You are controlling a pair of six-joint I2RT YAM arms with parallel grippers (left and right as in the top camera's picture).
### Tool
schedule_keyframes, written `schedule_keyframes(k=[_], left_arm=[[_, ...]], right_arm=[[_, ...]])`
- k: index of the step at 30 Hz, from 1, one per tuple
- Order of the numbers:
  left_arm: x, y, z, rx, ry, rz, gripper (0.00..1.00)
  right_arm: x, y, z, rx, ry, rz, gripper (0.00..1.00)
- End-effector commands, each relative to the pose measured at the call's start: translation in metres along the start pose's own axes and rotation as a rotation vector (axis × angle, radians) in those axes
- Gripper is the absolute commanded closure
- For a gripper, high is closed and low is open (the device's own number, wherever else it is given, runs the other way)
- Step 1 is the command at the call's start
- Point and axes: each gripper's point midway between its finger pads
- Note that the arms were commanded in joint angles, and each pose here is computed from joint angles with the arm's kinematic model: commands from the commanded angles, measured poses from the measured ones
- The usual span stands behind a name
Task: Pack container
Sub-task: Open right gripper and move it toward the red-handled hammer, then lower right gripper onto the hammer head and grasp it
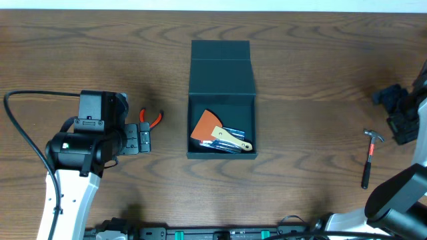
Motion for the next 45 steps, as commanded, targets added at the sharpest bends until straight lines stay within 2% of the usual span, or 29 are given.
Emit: schedule_keyframes(k=[1, 14, 30, 40, 45], left_arm=[[0.004, 0.0, 0.006, 0.002, -0.021, 0.004, 0.02], [0.004, 0.0, 0.005, 0.002, -0.022, 0.004, 0.02], [0.004, 0.0, 0.005, 0.002, -0.022, 0.005, 0.02], [0.005, 0.0, 0.005, 0.001, -0.023, 0.004, 0.02], [0.007, -0.001, 0.005, -0.002, -0.031, 0.004, 0.02]], right_arm=[[-0.003, -0.015, -0.02, -0.039, 0.0, -0.047, 0.01], [-0.009, -0.052, -0.062, -0.074, 0.0, -0.093, 0.01], [-0.01, -0.038, -0.12, -0.032, 0.042, -0.065, 0.01], [0.005, -0.026, -0.126, 0.009, -0.012, -0.055, 0.03], [-0.001, -0.024, -0.138, 0.003, 0.014, -0.046, 0.03]])
Point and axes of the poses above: each gripper's point midway between its finger pads, its own z axis back along the fingers, its own y axis along the line the jaws close on, x = y × z, and after that the axes turned 15 degrees about z, right-handed
